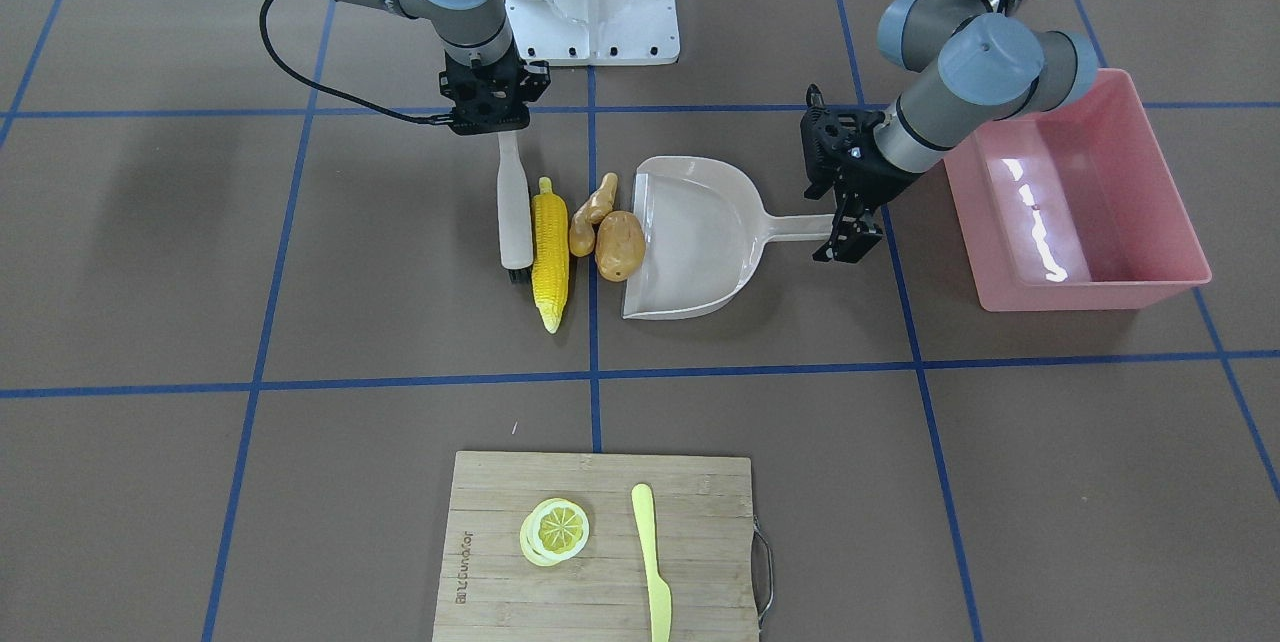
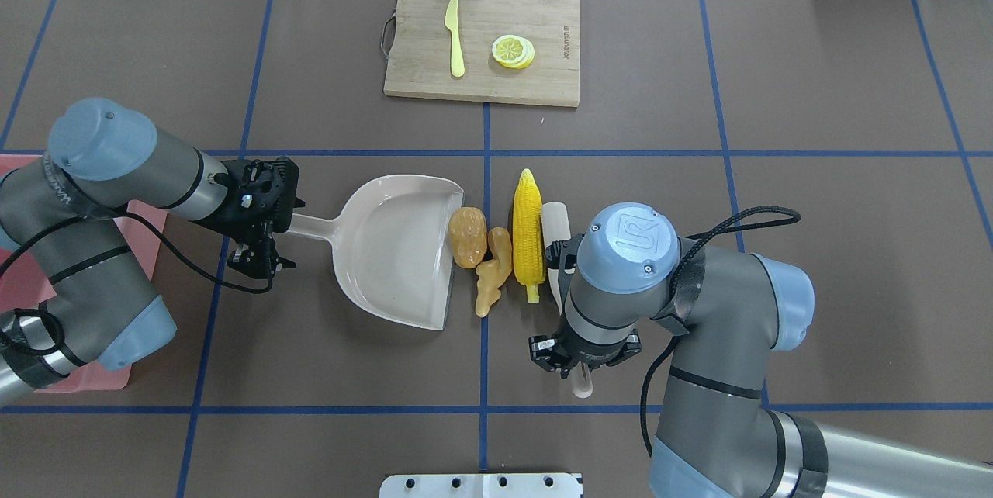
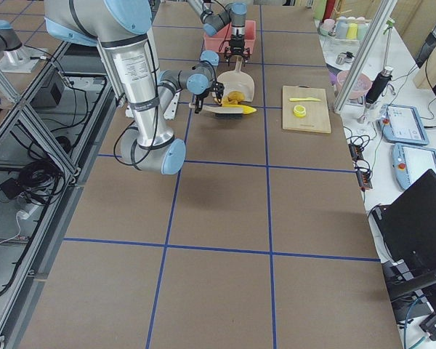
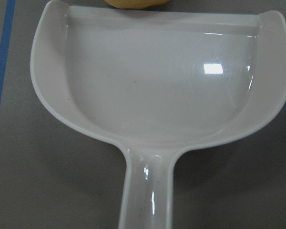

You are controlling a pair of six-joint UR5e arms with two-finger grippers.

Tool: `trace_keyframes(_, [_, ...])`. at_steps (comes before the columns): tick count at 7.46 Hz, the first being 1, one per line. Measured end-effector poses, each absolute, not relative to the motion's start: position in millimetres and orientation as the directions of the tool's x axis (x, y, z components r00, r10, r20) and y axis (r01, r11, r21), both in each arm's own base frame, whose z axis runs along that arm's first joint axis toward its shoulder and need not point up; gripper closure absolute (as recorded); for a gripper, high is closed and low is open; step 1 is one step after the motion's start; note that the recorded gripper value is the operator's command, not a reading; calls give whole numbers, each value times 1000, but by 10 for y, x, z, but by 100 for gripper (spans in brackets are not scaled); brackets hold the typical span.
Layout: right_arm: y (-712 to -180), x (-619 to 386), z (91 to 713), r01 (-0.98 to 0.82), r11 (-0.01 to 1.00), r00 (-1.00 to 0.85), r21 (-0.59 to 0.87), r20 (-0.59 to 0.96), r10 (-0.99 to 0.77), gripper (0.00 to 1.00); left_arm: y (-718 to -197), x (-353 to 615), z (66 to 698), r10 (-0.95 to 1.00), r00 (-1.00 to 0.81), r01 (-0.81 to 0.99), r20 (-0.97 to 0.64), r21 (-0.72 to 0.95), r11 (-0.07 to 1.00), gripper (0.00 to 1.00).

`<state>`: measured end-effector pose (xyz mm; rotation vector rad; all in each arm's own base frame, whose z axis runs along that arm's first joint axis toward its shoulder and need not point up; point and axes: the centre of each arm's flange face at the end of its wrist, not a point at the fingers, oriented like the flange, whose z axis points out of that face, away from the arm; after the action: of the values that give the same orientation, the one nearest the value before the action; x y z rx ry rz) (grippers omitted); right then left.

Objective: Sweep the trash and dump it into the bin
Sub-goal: 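Sweep the potato, ginger and corn into the dustpan with the right gripper's brush, then brush the items farther into the dustpan with the right gripper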

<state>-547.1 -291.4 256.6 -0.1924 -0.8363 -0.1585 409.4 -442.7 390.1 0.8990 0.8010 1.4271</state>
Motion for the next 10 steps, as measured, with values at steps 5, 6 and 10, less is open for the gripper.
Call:
trace_keyframes(5, [-2879,-5854,2327,174,980,570,-94,821,-22,100,-4395,4052,3987,998,13,-462,61,886,-48,3])
trace_keyframes(6, [-2892,-6000,2268,168,981,552,-97,834,-12,100,-4395,4057,3977,999,22,-460,46,887,-31,3])
trace_keyframes(10, [-2936,-6231,1843,141,984,484,-106,875,25,100,-4392,4062,3972,999,34,-458,24,889,-5,3])
